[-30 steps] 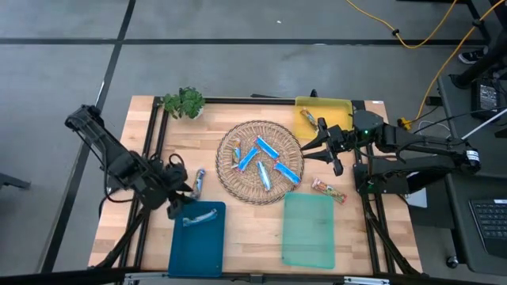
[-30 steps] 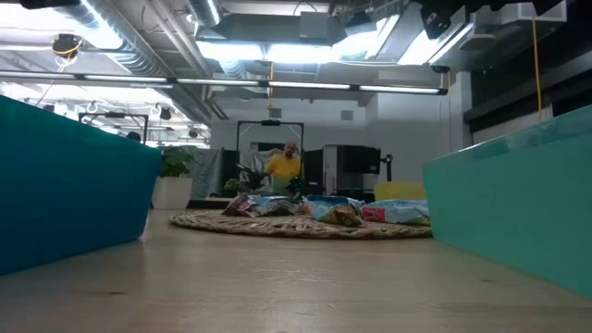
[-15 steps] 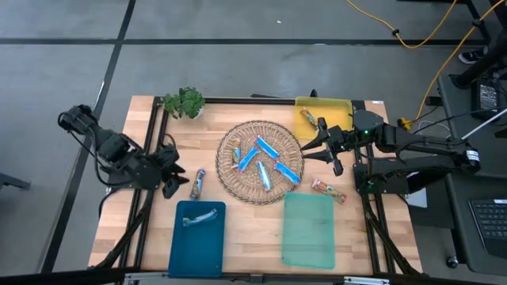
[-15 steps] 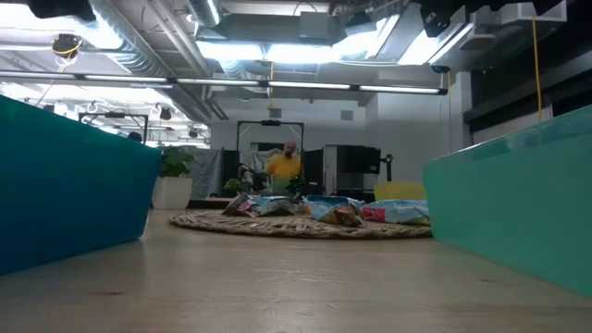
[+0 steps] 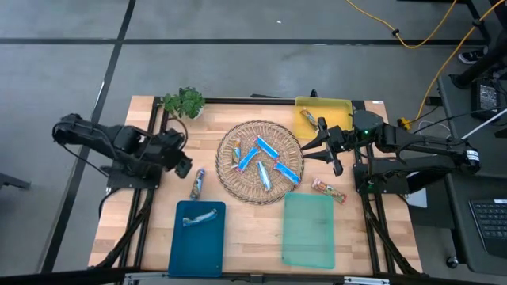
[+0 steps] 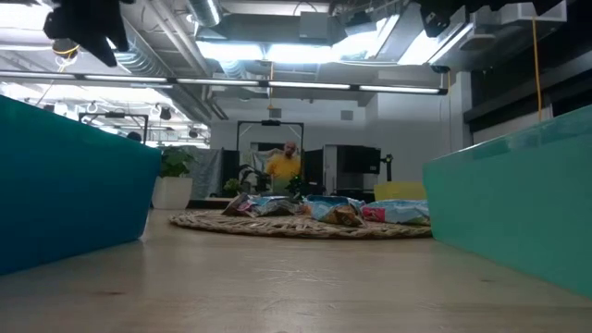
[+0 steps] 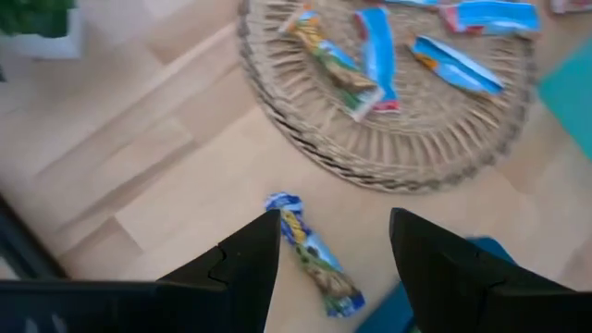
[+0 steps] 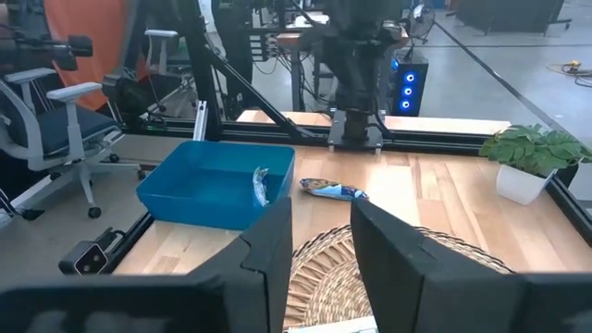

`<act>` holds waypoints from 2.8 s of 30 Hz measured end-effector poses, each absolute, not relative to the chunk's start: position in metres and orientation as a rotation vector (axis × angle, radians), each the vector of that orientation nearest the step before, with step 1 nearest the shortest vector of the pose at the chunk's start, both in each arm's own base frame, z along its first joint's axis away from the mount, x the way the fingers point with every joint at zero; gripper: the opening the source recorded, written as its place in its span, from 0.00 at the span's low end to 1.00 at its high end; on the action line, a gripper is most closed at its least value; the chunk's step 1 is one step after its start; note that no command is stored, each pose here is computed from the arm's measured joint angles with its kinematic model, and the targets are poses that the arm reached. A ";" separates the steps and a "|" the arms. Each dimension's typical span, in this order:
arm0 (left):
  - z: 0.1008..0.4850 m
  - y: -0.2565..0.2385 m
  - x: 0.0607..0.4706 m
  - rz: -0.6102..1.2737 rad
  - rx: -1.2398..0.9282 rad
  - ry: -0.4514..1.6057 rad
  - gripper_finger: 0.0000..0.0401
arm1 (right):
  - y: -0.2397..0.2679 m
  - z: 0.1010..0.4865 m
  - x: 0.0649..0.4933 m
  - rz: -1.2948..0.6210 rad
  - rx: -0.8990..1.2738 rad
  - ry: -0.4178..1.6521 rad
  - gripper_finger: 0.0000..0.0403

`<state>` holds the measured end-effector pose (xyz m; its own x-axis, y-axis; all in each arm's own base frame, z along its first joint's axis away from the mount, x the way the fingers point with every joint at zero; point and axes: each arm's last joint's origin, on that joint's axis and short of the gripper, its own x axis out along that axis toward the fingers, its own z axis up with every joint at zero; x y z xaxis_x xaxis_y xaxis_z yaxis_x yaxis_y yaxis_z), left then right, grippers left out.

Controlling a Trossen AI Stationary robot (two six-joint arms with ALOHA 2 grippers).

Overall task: Pick and place Granola Bars by type
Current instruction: Put the blue granola bar into the blue bin

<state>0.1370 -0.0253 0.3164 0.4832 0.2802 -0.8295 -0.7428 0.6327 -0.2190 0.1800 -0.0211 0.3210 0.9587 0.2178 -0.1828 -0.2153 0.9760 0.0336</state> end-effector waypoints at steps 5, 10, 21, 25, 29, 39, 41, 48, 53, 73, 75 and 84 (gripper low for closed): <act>0.308 -0.014 0.152 0.754 -0.635 0.910 0.49 | -0.021 0.321 0.180 0.221 -0.007 0.185 0.29; 0.297 -0.006 0.167 0.784 -0.676 1.015 0.49 | -0.021 0.321 0.180 0.221 -0.008 0.184 0.29; 0.269 -0.004 0.204 0.756 -0.637 1.178 0.49 | -0.021 0.321 0.180 0.223 -0.034 0.182 0.29; 0.259 -0.006 0.212 0.758 -0.638 1.241 0.50 | -0.021 0.321 0.180 0.223 -0.034 0.182 0.29; 0.246 -0.007 0.219 0.759 -0.640 1.281 0.57 | -0.021 0.321 0.180 0.223 -0.032 0.183 0.29; 0.183 -0.009 0.206 0.774 -0.788 1.298 0.70 | -0.021 0.320 0.180 0.223 -0.024 0.188 0.29; 0.176 -0.009 0.204 0.779 -0.796 1.293 0.70 | -0.021 0.320 0.180 0.223 -0.023 0.188 0.29; 0.155 -0.010 0.202 0.733 -0.876 1.244 0.70 | -0.021 0.320 0.180 0.222 -0.022 0.188 0.29; 0.147 -0.010 0.200 0.728 -0.892 1.220 0.69 | -0.021 0.320 0.180 0.222 -0.021 0.188 0.29; 0.141 -0.009 0.196 0.797 -0.920 1.186 0.62 | -0.021 0.321 0.180 0.223 -0.026 0.181 0.29; 0.142 -0.009 0.197 0.805 -0.919 1.164 0.60 | -0.021 0.321 0.180 0.222 -0.026 0.181 0.29; 0.142 -0.009 0.199 0.781 -0.935 1.162 0.45 | -0.021 0.321 0.180 0.222 -0.024 0.182 0.29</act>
<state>0.1990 -0.0093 0.1418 0.2304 0.0342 -0.9725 -0.8874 0.4175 -0.1955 0.1801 -0.0212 0.3210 0.9590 0.2172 -0.1822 -0.2216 0.9751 -0.0039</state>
